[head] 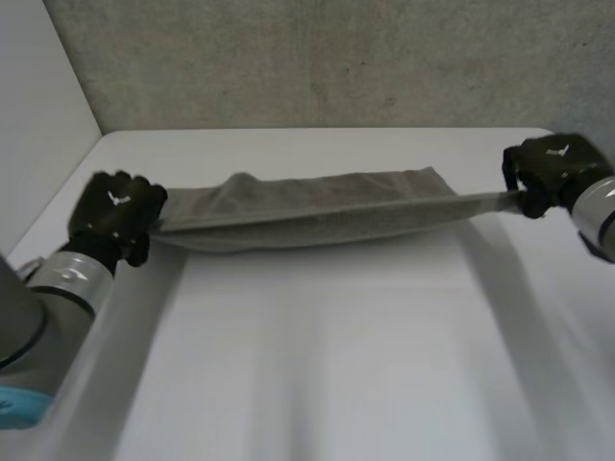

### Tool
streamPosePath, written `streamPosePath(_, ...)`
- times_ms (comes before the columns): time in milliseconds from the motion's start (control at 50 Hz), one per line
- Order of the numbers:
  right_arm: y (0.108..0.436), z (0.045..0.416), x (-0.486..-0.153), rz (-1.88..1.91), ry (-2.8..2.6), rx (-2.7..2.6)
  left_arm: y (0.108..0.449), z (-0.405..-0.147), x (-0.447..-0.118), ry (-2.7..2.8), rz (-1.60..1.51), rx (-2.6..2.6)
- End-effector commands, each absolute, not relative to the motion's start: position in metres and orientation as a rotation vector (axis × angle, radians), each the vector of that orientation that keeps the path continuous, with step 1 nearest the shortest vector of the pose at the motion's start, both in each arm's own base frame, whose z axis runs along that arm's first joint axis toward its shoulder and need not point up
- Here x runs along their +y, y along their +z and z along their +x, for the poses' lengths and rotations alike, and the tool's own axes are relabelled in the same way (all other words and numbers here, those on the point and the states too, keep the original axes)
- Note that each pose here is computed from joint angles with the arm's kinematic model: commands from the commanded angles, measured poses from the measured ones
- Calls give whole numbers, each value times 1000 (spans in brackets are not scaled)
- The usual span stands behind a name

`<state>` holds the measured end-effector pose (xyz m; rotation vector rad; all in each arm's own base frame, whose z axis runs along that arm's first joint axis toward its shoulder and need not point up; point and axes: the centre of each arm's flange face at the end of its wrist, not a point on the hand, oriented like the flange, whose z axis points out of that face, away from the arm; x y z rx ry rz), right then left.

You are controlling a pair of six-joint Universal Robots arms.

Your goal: Fold the towel.

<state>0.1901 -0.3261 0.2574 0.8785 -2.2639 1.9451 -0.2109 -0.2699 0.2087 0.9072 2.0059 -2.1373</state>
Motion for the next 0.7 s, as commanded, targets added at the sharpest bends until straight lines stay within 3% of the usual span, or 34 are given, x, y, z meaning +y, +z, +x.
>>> streamPosePath(20, 290, 186, -296, 1038, 1818, -2191, 249, -205, -232, -2138, 949, 1988)
streamPosePath(200, 295, 171, -267, 1235, 1546, -2196, 242, -203, -208, -1960, 1183, 2002)
streamPosePath(320, 293, 169, -271, 1258, 1541, -2185, 233, -202, -207, -1869, 1283, 1970)
streamPosePath(420, 270, 174, -291, 1303, 1549, -2219, 211, -207, -229, -1833, 1326, 2029)
streamPosePath(700, 217, 207, -373, 1194, 1650, -2229, 159, -241, -332, -1838, 1381, 2030)
